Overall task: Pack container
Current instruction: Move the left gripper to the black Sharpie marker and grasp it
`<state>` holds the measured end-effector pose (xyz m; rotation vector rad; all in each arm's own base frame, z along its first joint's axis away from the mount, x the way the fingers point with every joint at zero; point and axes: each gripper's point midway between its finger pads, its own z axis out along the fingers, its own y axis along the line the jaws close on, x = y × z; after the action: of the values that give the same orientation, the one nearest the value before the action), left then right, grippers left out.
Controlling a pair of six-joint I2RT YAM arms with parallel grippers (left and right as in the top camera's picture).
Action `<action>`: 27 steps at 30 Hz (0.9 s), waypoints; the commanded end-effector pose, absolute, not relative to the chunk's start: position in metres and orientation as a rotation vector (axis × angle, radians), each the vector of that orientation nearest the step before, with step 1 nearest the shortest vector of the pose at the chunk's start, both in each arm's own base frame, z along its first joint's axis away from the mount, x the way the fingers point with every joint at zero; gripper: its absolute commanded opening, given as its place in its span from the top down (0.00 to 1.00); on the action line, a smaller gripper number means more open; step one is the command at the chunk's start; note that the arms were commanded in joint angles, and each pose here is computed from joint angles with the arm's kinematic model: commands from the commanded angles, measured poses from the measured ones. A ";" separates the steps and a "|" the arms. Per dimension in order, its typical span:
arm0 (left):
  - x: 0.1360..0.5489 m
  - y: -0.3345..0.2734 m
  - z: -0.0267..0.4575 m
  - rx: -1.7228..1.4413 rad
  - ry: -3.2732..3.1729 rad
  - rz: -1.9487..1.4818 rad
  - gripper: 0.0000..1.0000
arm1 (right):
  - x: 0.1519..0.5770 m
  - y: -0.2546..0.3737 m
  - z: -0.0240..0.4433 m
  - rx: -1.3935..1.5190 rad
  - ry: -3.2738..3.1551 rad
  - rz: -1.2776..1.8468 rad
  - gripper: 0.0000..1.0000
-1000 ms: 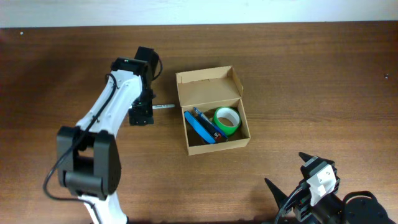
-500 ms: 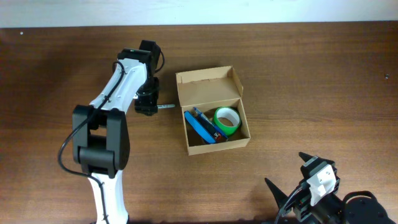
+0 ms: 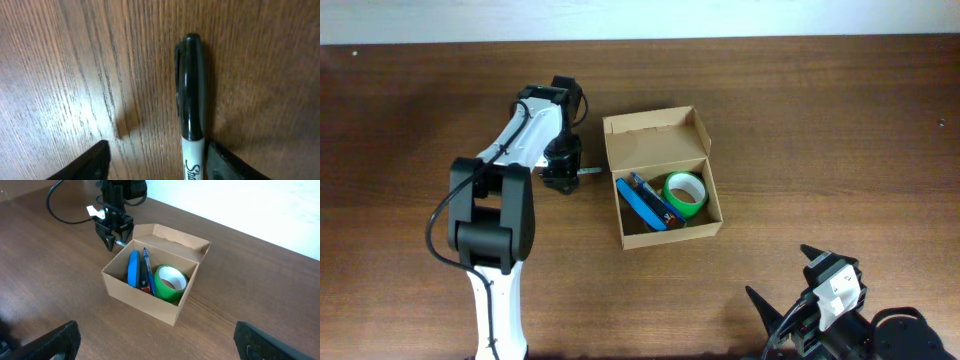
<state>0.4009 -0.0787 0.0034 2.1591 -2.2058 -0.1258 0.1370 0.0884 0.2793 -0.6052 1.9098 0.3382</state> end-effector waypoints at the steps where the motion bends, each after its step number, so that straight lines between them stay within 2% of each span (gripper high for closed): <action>1: 0.404 -0.079 0.002 2.148 -2.213 -0.115 0.50 | 0.138 0.086 0.280 -0.587 1.909 0.328 0.01; 8: 0.404 -0.079 0.002 2.150 -2.214 -0.117 0.77 | 0.138 0.086 0.280 -0.587 1.909 0.328 0.01; 16: 0.404 -0.077 0.002 2.153 -2.221 -0.127 0.95 | 0.138 0.086 0.280 -0.587 1.909 0.328 0.01; 18: 0.404 -0.077 0.002 2.154 -2.225 -0.132 0.98 | 0.138 0.086 0.280 -0.587 1.909 0.328 0.01; 27: 0.407 -0.077 0.012 2.127 -2.273 -0.104 0.98 | 0.138 0.086 0.280 -0.587 1.909 0.328 0.01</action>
<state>0.4020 -0.0789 0.0044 2.1335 -2.2327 -0.1209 0.1370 0.0884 0.2793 -0.6055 1.9097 0.3380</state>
